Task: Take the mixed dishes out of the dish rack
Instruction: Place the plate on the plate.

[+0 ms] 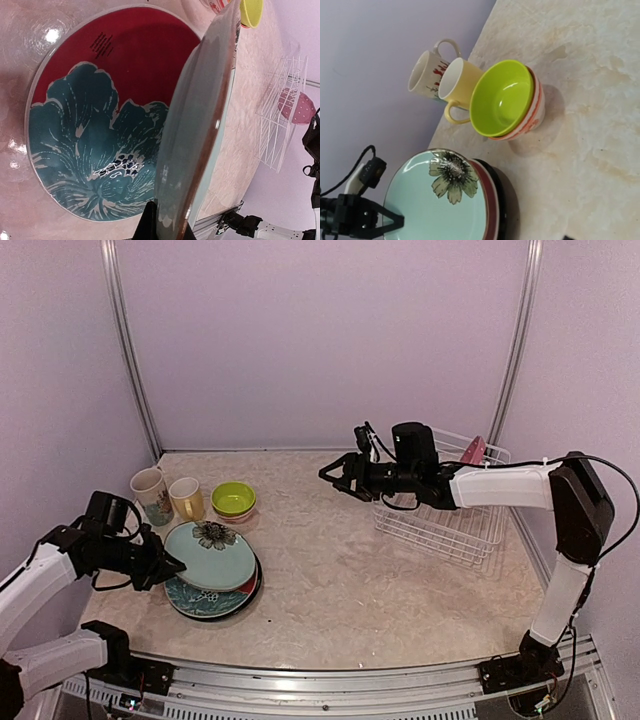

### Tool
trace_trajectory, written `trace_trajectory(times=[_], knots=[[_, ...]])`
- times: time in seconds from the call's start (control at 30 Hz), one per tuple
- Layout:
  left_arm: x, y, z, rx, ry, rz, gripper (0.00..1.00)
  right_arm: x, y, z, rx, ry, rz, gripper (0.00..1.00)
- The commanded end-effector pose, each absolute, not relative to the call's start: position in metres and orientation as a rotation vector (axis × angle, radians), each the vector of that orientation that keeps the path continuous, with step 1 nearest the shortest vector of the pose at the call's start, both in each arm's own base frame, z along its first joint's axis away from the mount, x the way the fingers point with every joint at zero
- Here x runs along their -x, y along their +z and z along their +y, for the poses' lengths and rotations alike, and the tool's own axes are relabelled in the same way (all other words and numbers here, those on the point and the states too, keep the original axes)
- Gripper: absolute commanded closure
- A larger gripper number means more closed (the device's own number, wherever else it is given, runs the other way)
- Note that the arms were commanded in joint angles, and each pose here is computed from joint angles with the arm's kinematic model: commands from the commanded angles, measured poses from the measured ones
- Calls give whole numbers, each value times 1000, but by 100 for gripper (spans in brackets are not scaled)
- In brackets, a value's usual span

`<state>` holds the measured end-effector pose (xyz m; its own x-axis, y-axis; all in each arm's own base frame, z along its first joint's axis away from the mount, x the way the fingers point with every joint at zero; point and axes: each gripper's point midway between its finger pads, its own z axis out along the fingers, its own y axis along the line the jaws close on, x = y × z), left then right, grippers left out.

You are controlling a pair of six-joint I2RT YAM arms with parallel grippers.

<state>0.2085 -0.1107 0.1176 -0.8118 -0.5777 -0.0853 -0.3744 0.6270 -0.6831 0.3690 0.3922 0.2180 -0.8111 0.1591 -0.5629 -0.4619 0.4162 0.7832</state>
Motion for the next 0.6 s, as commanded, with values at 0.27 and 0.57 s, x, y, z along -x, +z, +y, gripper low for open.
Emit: trace_trajectory(times=[0.27, 0.57], knots=[[-221, 118, -113, 772, -1000, 2535, 100, -376, 220, 384, 253, 1352, 2107, 33], [-218, 105, -110, 827, -976, 2558, 100, -376, 215, 384, 252, 1351, 2115, 33]])
